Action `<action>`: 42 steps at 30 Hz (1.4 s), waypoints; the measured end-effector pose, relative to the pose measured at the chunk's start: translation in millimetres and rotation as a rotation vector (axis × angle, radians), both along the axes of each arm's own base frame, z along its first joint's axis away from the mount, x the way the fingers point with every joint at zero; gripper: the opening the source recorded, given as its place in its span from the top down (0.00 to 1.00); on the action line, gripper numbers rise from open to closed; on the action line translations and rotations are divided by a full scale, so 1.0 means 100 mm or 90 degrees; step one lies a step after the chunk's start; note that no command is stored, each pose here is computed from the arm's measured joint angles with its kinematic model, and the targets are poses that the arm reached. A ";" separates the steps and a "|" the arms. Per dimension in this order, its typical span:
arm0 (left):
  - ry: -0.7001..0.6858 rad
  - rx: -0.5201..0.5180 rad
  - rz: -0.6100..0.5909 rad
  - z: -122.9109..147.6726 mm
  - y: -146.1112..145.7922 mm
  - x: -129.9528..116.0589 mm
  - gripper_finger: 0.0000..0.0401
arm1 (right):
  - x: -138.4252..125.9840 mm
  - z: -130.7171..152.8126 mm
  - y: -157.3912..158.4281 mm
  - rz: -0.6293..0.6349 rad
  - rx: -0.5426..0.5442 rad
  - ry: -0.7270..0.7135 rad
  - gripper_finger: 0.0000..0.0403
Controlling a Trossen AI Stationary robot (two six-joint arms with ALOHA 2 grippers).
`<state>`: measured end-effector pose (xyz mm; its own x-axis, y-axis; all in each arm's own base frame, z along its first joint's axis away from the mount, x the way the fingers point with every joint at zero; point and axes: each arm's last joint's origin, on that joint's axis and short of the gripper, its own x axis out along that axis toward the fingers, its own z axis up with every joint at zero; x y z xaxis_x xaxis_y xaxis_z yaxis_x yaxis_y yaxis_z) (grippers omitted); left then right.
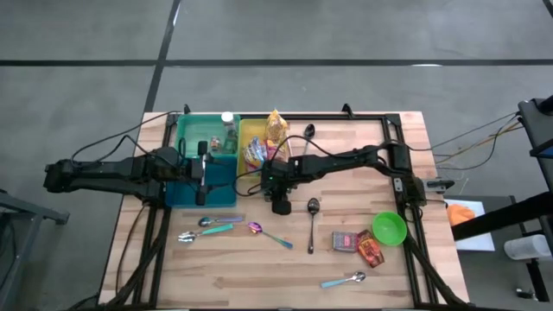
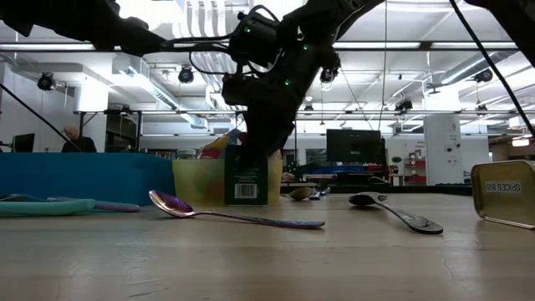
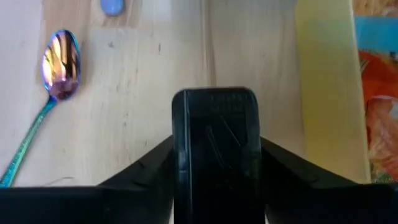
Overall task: Pick & Place Food Item
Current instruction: Put the green spice can into the green bin
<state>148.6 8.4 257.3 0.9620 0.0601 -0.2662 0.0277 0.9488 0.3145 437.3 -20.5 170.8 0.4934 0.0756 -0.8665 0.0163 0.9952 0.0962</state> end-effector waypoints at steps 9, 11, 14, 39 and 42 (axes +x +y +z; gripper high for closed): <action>0.000 0.001 0.000 0.00 0.00 0.00 0.31 | 0.00 0.01 0.00 0.001 0.000 -0.004 0.39; 0.000 0.001 0.000 0.00 0.00 0.00 0.31 | 0.00 0.02 0.00 0.001 0.000 -0.005 0.38; 0.000 0.001 0.000 0.00 0.00 0.00 0.31 | -0.01 0.08 0.00 0.001 -0.001 -0.015 0.38; 0.010 -0.001 0.000 -0.02 0.00 0.00 0.31 | -0.89 0.72 0.06 0.011 -0.027 -0.369 0.38; 0.020 -0.002 0.000 -0.03 0.00 -0.01 0.31 | -1.14 0.70 0.06 -0.002 -0.041 -0.413 0.38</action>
